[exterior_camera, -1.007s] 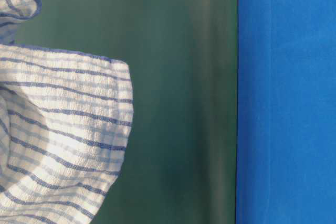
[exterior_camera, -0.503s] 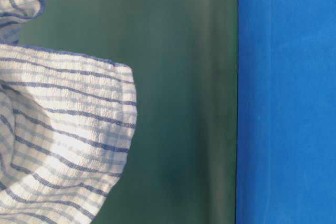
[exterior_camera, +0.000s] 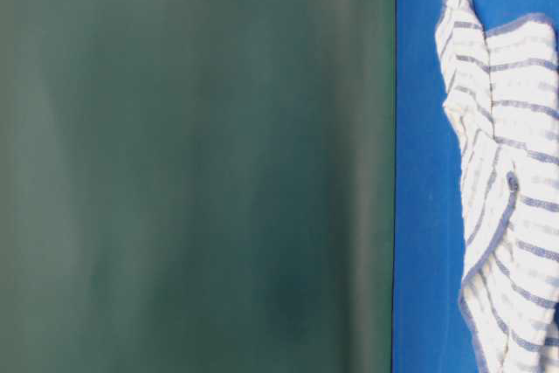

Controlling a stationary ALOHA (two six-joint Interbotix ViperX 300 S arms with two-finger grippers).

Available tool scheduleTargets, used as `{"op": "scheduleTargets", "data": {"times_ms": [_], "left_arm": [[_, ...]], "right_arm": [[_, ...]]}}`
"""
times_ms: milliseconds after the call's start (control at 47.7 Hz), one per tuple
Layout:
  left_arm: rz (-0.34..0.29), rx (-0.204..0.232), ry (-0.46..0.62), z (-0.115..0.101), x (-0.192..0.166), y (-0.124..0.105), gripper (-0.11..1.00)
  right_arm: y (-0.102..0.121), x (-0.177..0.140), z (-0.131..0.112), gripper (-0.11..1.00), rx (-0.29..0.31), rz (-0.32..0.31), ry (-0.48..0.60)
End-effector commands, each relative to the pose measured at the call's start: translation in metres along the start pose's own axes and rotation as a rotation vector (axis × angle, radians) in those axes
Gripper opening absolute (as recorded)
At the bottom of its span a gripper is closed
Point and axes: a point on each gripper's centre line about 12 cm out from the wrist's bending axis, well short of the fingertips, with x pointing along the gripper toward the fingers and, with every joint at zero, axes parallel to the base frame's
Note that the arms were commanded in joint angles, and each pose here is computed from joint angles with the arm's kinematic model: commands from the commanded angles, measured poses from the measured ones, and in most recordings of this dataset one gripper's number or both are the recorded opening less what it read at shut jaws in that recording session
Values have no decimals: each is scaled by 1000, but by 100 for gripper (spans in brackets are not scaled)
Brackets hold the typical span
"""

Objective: Lift the towel with both arms.

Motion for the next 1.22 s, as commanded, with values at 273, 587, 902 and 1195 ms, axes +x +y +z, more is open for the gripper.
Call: {"op": "scheduleTargets", "data": {"times_ms": [273,587,902,1195], "left_arm": [[1,5,-3,-41,20,-3,90],[12,15,-28,-96,38,-6,90],[19,14,25,-157,57,-8,90],[21,13,71,-211,70,-11,90]], "right_arm": [[12,22,-38,65,20,30,7],[28,57,-101,65,59,69,39],[40,83,-161,65,132,110,45],[53,111,-202,65,161,145,82]]}}
